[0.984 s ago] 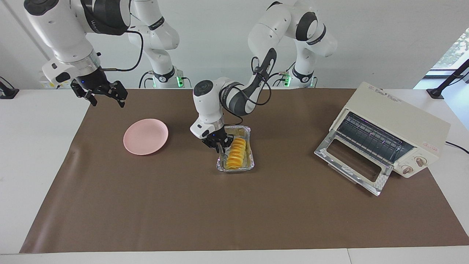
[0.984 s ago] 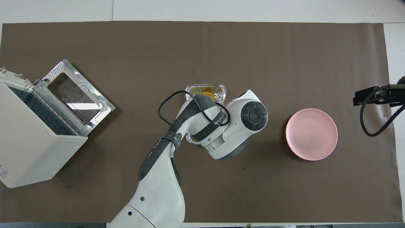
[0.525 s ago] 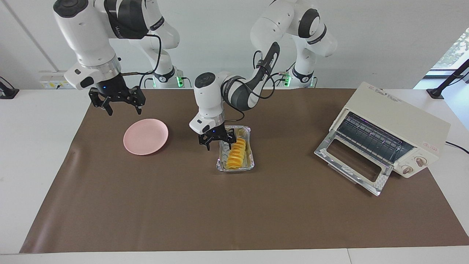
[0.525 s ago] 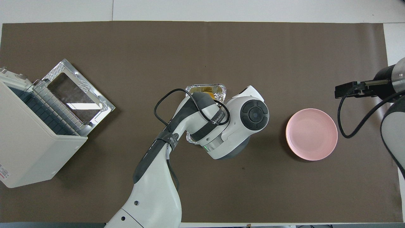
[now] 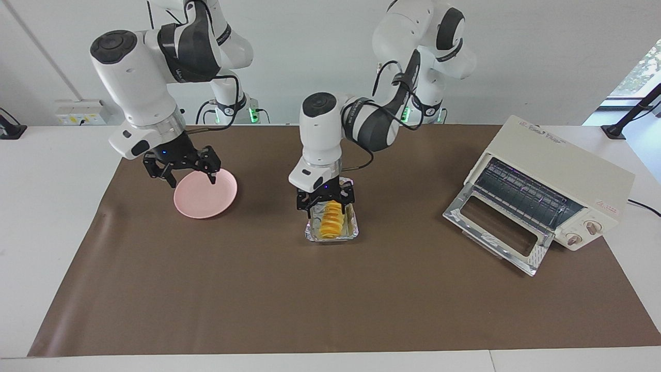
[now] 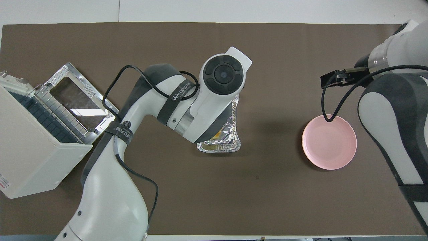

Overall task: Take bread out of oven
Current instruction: 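Set the tray down mid-table while the right gripper reaches toward it, then grasp the foil tray edge with the right gripper while the left withdraws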

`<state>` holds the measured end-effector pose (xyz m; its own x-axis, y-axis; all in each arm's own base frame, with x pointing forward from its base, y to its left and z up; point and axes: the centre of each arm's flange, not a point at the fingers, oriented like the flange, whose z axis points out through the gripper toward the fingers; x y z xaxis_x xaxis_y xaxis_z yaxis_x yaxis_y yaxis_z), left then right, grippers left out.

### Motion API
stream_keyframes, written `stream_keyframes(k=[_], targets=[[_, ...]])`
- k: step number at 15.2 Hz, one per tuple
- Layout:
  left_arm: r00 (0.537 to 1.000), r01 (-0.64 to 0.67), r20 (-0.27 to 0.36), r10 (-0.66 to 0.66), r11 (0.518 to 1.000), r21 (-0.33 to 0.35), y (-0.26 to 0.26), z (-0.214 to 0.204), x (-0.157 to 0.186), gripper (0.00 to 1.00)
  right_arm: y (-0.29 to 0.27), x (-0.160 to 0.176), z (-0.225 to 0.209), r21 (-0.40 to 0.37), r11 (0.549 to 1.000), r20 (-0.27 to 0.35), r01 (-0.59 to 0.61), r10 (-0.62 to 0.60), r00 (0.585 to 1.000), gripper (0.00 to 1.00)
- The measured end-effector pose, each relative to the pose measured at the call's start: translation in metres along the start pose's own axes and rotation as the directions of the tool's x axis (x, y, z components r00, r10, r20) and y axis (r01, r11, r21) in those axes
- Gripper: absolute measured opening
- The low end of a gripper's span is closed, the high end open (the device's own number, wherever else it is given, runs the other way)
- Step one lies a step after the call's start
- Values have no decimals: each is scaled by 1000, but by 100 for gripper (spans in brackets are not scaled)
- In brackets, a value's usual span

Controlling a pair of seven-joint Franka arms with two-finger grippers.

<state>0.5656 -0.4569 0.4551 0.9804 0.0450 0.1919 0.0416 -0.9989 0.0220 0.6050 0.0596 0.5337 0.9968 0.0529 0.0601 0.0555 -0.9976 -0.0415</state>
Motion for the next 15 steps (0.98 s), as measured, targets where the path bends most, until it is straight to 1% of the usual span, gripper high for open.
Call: stream_keyframes(k=[3, 5, 7, 10, 12, 14, 15], targets=[[999, -36, 26, 36, 999, 17, -35, -36, 15, 100, -16, 3, 12, 3, 1000, 17, 3, -3, 1000, 100], [997, -66, 42, 65, 997, 27, -61, -55, 25, 100, -37, 3, 19, 4, 1000, 29, -23, 23, 999, 100], [992, -107, 70, 104, 993, 42, -95, -74, 36, 100, -55, 2, 30, 4, 1000, 52, -15, 15, 999, 100], [989, -103, 109, 96, 993, 60, -169, -110, 57, 100, -93, -4, 45, 4, 1000, 80, -4, 4, 997, 100], [986, -115, 125, 107, 992, 59, -215, -133, 65, 100, -122, -8, 52, 4, 1000, 78, -4, 4, 997, 100], [989, -84, 130, 75, 995, 62, -251, -151, 67, 100, -150, -9, 63, 12, 1000, 57, -7, 6, 998, 100], [989, -62, 141, 52, 996, 67, -270, -158, 68, 100, -162, -9, 71, 16, 1000, 52, -3, 2, 999, 100]])
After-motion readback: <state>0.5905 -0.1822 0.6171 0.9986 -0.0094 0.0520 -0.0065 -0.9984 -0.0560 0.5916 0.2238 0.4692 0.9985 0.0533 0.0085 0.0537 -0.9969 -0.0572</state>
